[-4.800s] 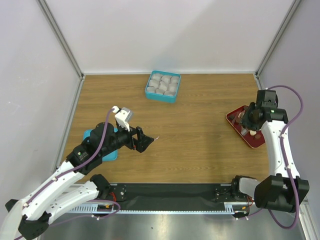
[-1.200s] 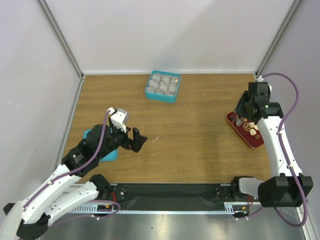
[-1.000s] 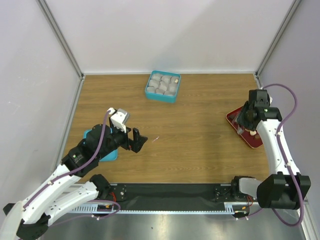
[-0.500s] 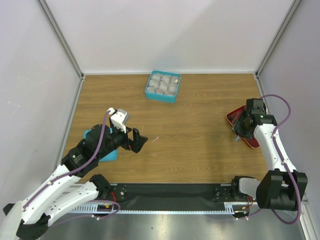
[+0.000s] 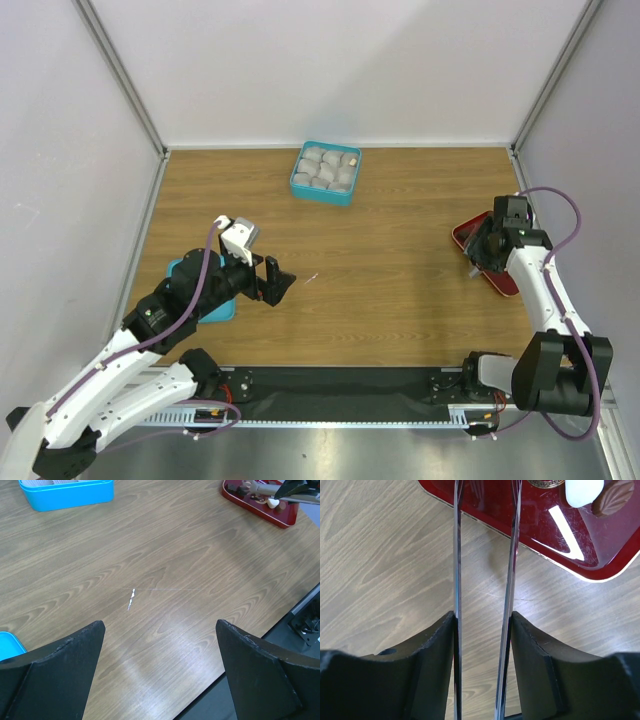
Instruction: Pack the chocolate
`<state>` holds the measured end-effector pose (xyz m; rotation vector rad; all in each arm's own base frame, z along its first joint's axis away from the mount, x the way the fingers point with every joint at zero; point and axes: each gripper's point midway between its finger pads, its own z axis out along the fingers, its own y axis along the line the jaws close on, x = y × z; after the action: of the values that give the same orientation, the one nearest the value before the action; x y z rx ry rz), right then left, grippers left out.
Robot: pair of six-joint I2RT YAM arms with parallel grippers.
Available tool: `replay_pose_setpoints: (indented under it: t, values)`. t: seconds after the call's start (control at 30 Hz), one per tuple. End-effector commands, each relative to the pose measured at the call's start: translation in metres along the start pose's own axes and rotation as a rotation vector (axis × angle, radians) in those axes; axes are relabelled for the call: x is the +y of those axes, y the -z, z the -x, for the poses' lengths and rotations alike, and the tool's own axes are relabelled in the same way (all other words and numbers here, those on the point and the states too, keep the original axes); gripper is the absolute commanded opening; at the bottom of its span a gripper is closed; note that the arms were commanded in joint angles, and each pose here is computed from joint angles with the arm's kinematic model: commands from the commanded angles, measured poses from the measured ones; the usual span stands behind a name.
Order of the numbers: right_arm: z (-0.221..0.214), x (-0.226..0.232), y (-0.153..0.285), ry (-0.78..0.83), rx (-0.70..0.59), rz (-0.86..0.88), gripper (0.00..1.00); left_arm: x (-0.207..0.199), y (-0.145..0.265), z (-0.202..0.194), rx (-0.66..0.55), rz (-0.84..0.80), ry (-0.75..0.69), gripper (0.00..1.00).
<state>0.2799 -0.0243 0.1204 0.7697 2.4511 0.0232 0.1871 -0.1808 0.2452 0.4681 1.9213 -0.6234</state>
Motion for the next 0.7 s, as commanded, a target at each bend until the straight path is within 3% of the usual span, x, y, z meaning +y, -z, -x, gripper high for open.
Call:
replay_pose_setpoints:
  t: [0.0,0.67]
  values:
    - [0.0089,0.0031,-0.0076,-0.010,-0.027,0.011,0.52,-0.0008,-0.0008,0.0085,-0.032,-0.004,-0.020,1.00]
    - [0.0103,0.0084,-0.0160,0.004,-0.018,0.036,0.44,0.0006,-0.0020,0.0083,-0.029,0.005,-0.022,1.00]
